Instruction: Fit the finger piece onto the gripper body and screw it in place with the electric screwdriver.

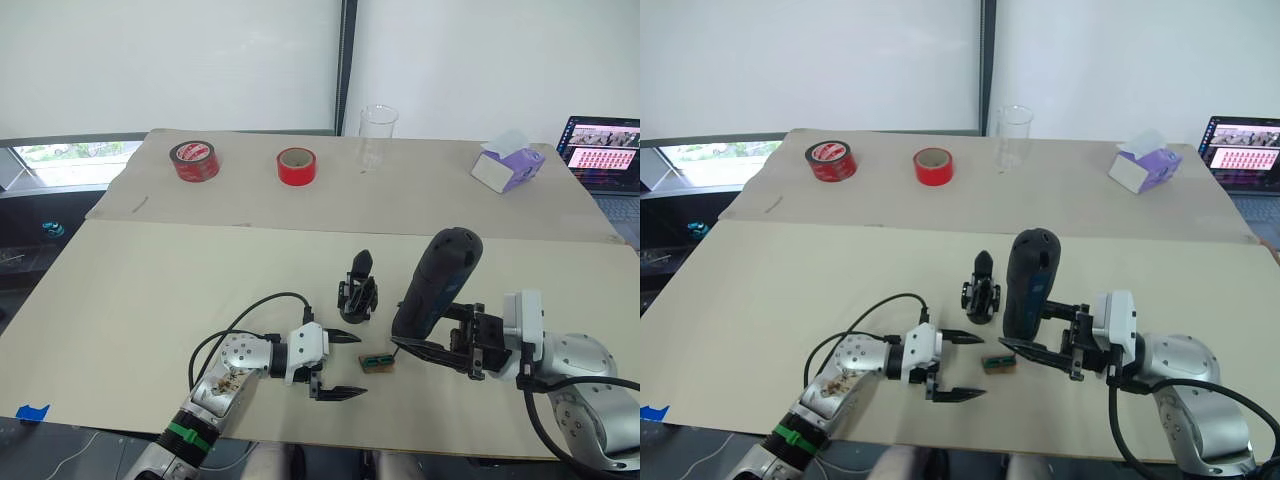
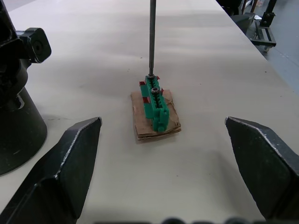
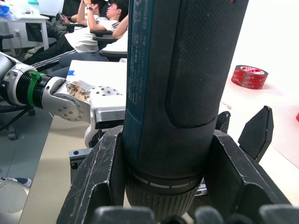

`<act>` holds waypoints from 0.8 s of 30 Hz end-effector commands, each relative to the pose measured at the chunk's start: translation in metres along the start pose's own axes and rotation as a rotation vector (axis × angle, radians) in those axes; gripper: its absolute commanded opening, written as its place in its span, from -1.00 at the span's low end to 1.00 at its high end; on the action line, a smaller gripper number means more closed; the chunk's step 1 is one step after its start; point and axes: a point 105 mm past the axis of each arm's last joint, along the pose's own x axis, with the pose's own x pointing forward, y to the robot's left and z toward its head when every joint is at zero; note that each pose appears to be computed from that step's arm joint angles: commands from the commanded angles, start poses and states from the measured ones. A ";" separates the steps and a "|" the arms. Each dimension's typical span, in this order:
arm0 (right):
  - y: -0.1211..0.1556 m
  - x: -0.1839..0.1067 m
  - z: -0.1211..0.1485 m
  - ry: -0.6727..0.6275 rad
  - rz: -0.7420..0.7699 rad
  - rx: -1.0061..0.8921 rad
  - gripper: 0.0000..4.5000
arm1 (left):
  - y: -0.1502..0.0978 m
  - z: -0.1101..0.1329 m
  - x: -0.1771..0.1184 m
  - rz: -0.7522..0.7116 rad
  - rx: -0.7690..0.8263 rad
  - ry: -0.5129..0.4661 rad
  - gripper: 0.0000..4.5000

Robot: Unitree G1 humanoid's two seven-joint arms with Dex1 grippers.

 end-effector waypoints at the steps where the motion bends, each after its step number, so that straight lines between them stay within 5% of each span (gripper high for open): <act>1: 0.001 0.002 0.010 -0.028 0.018 -0.054 -0.14 | -0.008 -0.020 0.002 -0.007 -0.064 0.056 1.00; 24: 0.001 0.005 0.040 -0.098 0.045 -0.083 -0.14 | -0.005 0.008 -0.018 0.023 -0.047 -0.074 1.00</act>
